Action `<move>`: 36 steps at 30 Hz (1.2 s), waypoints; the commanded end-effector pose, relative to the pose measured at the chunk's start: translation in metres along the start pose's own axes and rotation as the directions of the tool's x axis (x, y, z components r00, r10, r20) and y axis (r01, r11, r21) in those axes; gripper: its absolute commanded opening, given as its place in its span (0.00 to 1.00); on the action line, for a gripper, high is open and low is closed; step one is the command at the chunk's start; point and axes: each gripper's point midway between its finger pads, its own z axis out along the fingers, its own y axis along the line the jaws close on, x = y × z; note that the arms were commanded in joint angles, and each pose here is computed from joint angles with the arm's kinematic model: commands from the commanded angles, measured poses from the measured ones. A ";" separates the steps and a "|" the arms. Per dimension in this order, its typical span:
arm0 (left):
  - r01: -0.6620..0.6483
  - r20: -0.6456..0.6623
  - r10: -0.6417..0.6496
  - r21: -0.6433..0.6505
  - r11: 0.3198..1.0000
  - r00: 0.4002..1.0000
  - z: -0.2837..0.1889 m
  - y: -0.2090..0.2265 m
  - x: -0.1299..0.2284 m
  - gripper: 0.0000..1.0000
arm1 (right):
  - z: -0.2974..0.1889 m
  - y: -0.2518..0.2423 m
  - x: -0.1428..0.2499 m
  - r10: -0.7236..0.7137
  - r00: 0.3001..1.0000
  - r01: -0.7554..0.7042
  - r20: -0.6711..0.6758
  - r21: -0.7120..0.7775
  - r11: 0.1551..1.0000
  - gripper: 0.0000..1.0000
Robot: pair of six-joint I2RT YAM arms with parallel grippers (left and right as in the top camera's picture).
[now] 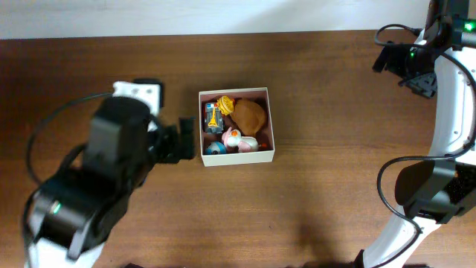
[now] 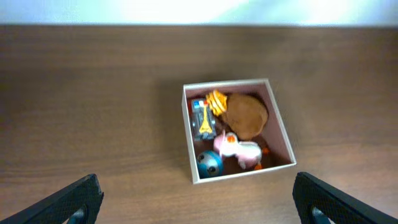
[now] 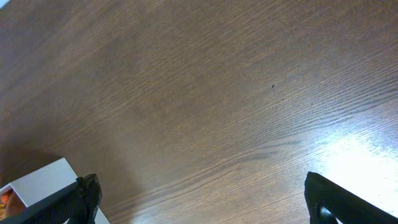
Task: Pack container
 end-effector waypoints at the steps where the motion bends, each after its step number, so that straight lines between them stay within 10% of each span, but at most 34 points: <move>1: -0.024 -0.008 0.024 -0.042 0.999 1.000 -0.017 0.013 0.010 1.00 | 0.001 -0.002 -0.002 0.000 1.000 0.000 0.005 0.015 1.000 0.99; 9: -0.107 -0.227 0.059 -0.204 0.973 0.972 -0.063 0.062 0.085 1.00 | 0.001 -0.002 -0.002 0.000 1.000 0.000 0.005 0.015 1.000 0.99; 25: 0.107 0.310 0.000 -0.328 0.938 0.951 -0.032 0.105 0.075 0.99 | 0.001 -0.002 -0.002 0.000 1.000 0.000 0.005 0.015 1.000 0.99; 36: 0.144 0.597 -0.107 -0.015 0.989 0.795 0.027 0.103 0.087 1.00 | 0.001 -0.002 -0.002 0.000 1.000 0.000 0.005 0.015 1.000 0.99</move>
